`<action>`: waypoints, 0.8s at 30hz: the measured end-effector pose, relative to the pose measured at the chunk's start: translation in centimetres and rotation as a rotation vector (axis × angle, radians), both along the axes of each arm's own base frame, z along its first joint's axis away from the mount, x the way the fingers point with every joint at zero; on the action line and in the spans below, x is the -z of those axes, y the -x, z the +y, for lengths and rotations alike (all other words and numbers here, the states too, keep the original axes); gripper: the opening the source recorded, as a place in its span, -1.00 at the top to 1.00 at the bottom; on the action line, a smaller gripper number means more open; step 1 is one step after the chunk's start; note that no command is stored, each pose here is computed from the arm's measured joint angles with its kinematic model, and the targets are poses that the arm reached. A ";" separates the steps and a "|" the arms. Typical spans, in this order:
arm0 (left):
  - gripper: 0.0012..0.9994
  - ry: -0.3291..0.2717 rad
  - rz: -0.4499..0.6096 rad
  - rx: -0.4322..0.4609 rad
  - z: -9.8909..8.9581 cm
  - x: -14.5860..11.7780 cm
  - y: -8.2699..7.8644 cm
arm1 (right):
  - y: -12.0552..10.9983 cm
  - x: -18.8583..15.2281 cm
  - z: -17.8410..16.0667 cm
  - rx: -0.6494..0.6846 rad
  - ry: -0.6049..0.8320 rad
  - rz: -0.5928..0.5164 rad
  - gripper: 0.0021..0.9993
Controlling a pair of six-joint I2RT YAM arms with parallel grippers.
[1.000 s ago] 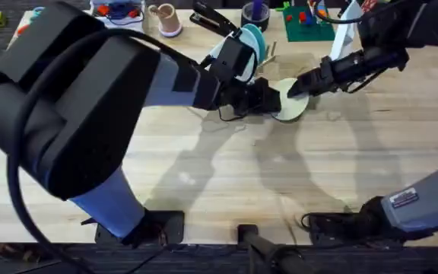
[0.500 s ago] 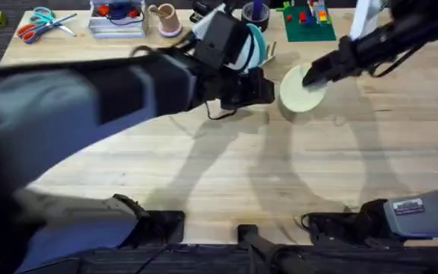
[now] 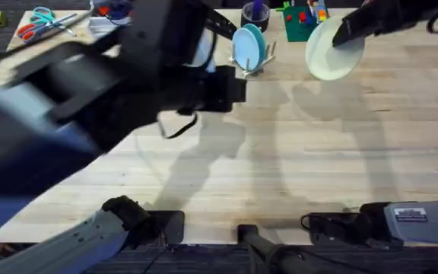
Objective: Pick up the plates from the table one by one and place each into a slot on the dish rack.
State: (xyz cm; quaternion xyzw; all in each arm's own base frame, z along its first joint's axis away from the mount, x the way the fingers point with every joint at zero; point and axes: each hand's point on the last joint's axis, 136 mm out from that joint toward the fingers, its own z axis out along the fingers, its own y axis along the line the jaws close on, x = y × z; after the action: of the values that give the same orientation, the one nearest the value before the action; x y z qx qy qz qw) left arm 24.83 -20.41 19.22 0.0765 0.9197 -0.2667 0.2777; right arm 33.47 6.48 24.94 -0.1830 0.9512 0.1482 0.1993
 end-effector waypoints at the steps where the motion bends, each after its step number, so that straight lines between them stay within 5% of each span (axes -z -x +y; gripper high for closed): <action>1: 0.92 -0.012 -0.027 0.010 0.5 -0.6 0.4 | 0.0 -0.5 0.0 -0.003 0.012 -0.012 0.94; 14: 0.89 -0.202 -0.202 0.039 6.0 -5.2 3.7 | -0.8 -5.0 1.0 -0.040 0.091 -0.148 0.94; 18: 0.12 -0.247 -0.239 0.023 6.8 -6.1 3.4 | -0.9 -5.3 0.9 -0.037 0.098 -0.159 0.94; 21: -0.81 -0.262 -0.247 0.010 7.1 -6.1 3.2 | -0.9 -5.3 0.8 -0.035 0.102 -0.159 0.94; 24: -0.99 -0.280 -0.255 -0.007 7.5 -6.2 3.0 | -0.9 -5.3 0.8 -0.037 0.105 -0.161 0.94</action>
State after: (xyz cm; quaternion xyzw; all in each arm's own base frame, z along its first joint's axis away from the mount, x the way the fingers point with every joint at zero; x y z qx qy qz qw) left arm 21.88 -12.89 25.37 0.1445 0.9055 -0.1233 0.3794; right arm 34.38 7.23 30.22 -0.2223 0.9350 0.0865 0.2624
